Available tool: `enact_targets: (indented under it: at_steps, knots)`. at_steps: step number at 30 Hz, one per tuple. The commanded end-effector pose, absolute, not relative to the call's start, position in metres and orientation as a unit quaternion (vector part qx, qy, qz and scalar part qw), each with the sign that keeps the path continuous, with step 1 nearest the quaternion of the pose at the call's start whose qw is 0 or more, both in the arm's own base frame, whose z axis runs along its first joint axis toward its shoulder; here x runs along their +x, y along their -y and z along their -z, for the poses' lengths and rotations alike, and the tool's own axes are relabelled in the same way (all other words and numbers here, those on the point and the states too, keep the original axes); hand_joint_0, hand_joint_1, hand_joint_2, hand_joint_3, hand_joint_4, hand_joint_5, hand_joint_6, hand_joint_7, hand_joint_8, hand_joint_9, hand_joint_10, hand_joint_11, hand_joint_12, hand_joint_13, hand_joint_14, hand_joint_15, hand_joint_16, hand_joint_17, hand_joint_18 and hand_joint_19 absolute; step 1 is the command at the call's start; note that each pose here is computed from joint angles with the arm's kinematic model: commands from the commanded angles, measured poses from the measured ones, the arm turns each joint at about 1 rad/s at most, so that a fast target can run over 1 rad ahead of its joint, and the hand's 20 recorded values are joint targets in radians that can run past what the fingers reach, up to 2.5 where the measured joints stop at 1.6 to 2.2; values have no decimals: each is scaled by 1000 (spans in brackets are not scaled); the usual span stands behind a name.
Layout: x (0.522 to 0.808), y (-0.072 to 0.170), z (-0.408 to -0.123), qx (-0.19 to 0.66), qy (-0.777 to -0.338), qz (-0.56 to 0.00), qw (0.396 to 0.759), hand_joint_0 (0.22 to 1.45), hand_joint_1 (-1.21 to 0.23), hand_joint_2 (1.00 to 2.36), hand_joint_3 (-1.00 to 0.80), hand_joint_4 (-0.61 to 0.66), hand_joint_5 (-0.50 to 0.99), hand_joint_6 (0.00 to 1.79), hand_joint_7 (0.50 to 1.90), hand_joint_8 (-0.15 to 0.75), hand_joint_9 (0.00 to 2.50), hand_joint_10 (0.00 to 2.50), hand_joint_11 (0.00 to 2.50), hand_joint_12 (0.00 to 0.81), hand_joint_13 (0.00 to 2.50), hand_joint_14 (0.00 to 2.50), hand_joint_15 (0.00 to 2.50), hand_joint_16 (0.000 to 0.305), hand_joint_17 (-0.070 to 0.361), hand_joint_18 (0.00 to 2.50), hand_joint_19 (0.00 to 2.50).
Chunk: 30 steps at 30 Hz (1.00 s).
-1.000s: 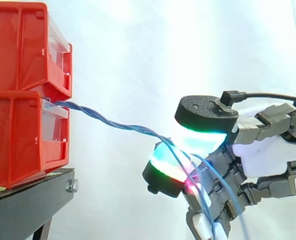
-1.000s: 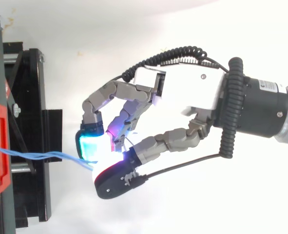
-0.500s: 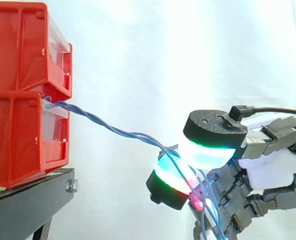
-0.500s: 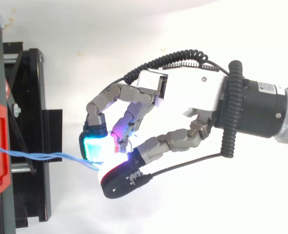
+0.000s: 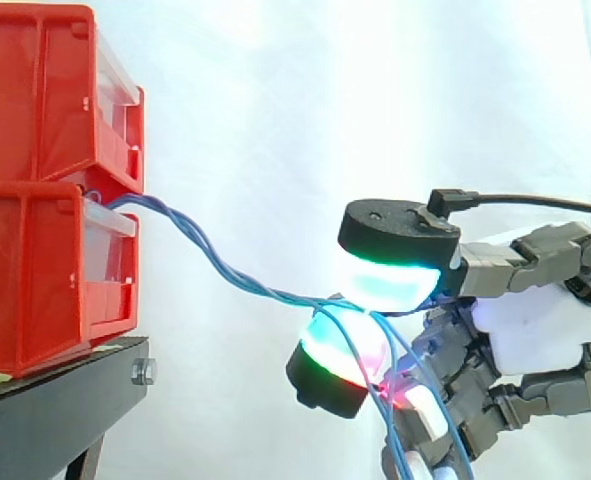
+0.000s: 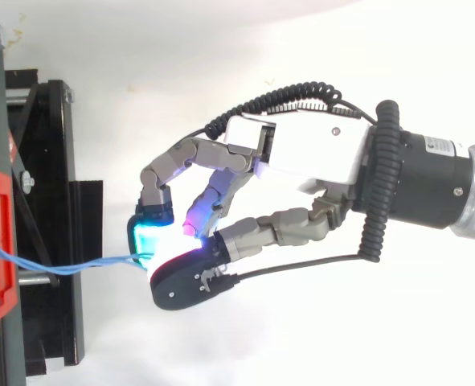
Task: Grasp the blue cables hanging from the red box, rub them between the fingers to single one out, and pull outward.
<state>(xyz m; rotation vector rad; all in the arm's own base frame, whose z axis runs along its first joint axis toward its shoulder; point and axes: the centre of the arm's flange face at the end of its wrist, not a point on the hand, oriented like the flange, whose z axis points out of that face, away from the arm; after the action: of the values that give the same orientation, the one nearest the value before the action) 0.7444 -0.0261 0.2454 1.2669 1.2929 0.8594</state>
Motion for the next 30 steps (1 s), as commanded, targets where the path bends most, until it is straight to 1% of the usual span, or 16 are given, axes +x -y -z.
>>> enact_targets:
  at_steps: [1, 5, 6, 9, 15, 18, 19, 24, 30]
  knots:
    - [745, 26, -246, 533, -542, -362, 540, 592, -516, 1010, -356, 10, -112, 876, 1119, 240, 1165, 23, 779, 335, 989, 27, 678, 43, 96, 840, 691]
    - [745, 25, -246, 533, -542, -363, 539, 588, -539, 1013, -330, 52, -112, 877, 1148, 242, 1174, 24, 777, 334, 990, 27, 679, 43, 96, 842, 684]
    - [745, 25, -245, 533, -542, -363, 539, 591, -518, 1012, -334, 69, -109, 881, 1157, 237, 1192, 24, 786, 332, 993, 27, 683, 43, 96, 841, 694]
    - [745, 25, -247, 533, -542, -363, 539, 592, -481, 1010, -362, 76, -99, 880, 1165, 238, 1212, 21, 778, 334, 1001, 27, 674, 43, 96, 848, 693]
    - [745, 25, -246, 533, -542, -363, 539, 579, -460, 1006, -427, 59, -98, 880, 1143, 248, 1214, 24, 768, 331, 1009, 25, 681, 43, 97, 855, 691]
    - [745, 24, -245, 533, -542, -362, 538, 564, -503, 1003, -460, 62, -97, 880, 1144, 245, 1213, 23, 763, 338, 1012, 27, 682, 44, 99, 860, 687]
    - [745, 25, -246, 534, -542, -363, 539, 549, -564, 1001, -487, 64, -96, 880, 1139, 251, 1212, 23, 766, 338, 1015, 27, 674, 44, 100, 868, 681]
    - [745, 25, -245, 534, -542, -362, 539, 514, -692, 1000, -500, 81, -102, 881, 1135, 249, 1199, 22, 769, 348, 1024, 25, 675, 46, 104, 889, 657]
    - [745, 24, -246, 533, -542, -363, 539, 477, -731, 1000, -500, 83, -104, 884, 1100, 256, 1192, 21, 755, 362, 1032, 24, 668, 48, 109, 909, 629]
